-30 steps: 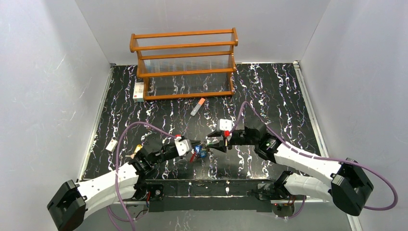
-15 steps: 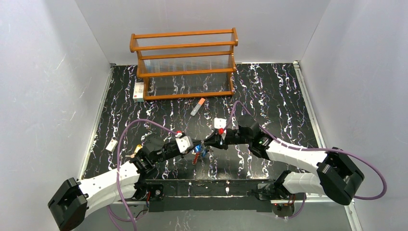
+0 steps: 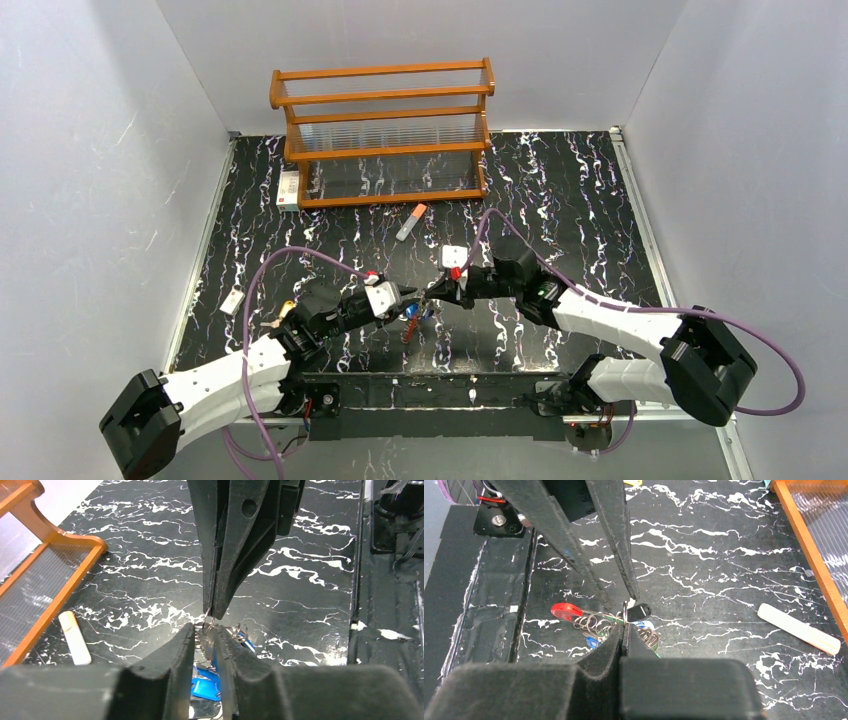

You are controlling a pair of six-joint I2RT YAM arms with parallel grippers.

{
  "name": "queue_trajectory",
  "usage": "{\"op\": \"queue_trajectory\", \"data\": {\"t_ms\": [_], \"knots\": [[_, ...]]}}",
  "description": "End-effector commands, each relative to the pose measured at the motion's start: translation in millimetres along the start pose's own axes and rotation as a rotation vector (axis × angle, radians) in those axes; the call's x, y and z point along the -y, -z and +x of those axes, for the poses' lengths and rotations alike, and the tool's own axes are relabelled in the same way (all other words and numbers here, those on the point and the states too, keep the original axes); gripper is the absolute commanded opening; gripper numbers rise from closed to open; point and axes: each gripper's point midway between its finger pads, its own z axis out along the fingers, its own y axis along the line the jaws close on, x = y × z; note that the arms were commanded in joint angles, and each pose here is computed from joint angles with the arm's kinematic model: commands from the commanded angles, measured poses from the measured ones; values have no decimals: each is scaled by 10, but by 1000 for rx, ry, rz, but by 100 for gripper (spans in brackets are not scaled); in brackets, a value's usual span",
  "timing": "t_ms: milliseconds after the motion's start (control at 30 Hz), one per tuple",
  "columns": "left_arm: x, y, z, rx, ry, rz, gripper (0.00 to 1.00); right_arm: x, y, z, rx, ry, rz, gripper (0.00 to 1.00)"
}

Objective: Put the keys on the keyring

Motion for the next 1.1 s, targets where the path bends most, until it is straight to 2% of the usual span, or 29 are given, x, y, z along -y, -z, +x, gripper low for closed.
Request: {"op": "queue_trajectory", "data": {"t_ms": [0,167,500,933,1067], "knots": [[-51,-29,-205,27,-16,-1,27,56,12,-251,-7,97,-37,1],[-66,-46,-193,1,-21,3,30,-9,18,-255,-21,118,-86,1],[-7,-77,-176,-9,-15,43,18,-86,15,-269,-13,130,-138,1],[13,-133,-115,-38,3,62,22,-106,11,-314,-3,126,-155,1],[-2,-148,-124,-41,4,59,9,-106,9,-294,-9,122,-155,1]]}}
